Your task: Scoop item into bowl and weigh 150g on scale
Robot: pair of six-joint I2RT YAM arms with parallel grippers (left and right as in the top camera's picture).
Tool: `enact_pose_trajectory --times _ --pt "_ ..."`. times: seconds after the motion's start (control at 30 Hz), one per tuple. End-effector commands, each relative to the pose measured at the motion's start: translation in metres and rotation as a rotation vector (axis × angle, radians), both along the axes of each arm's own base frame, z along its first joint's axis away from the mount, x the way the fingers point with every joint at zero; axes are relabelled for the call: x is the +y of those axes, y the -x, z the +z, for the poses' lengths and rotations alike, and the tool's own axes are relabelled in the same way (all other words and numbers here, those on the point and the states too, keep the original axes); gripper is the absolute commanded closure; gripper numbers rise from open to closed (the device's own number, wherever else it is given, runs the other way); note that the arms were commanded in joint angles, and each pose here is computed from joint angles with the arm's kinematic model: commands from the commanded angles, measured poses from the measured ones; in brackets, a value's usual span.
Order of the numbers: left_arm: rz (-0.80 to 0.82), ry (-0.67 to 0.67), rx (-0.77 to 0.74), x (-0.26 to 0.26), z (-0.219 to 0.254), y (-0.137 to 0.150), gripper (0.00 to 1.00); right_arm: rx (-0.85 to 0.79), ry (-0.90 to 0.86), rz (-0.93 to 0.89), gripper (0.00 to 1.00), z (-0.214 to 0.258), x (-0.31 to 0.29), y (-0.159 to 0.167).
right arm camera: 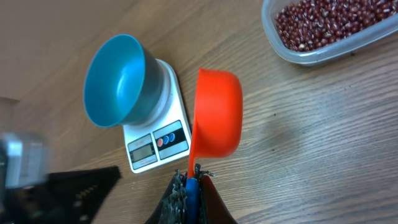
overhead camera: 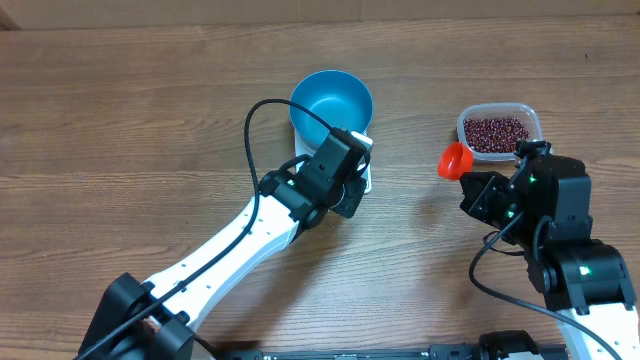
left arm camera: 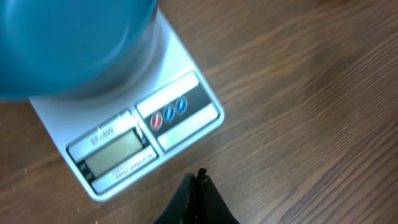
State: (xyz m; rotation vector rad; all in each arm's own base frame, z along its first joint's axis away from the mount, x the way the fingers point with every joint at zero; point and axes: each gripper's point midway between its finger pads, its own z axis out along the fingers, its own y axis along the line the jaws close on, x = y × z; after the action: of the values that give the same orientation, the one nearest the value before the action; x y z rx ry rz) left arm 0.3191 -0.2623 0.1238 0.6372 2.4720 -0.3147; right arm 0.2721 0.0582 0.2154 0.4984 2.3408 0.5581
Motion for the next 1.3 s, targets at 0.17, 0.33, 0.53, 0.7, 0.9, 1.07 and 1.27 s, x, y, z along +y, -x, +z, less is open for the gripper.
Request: enact_pose_trajectory --times 0.17,0.33,0.53,0.7,0.9,1.07,1.27 --pt "-0.015 -0.025 -0.03 0.001 -0.007 -0.009 0.96 0.023 0.016 -0.015 0.96 -0.005 -0.003 -0.01" --pt "-0.034 -0.059 -0.041 -0.002 -0.021 -0.016 0.96 0.018 0.013 -0.013 0.96 -0.004 -0.002 -0.011" --pt "-0.001 -0.143 -0.049 0.007 -0.043 -0.026 0.96 0.019 0.013 -0.013 0.96 -0.004 -0.002 -0.01" --pt "0.022 -0.196 -0.048 0.013 -0.061 -0.032 0.96 0.018 0.013 -0.013 0.96 -0.004 -0.002 -0.011" --pt "0.021 -0.207 -0.034 0.01 -0.078 -0.035 0.96 0.019 0.013 -0.012 0.96 -0.004 -0.002 -0.01" --pt "0.017 -0.206 -0.027 0.008 -0.083 -0.035 0.96 0.018 0.013 -0.013 0.96 -0.004 -0.002 -0.011" --pt "0.02 -0.21 -0.027 0.009 -0.084 -0.036 0.96 0.019 0.013 -0.012 0.96 -0.004 -0.002 -0.01"
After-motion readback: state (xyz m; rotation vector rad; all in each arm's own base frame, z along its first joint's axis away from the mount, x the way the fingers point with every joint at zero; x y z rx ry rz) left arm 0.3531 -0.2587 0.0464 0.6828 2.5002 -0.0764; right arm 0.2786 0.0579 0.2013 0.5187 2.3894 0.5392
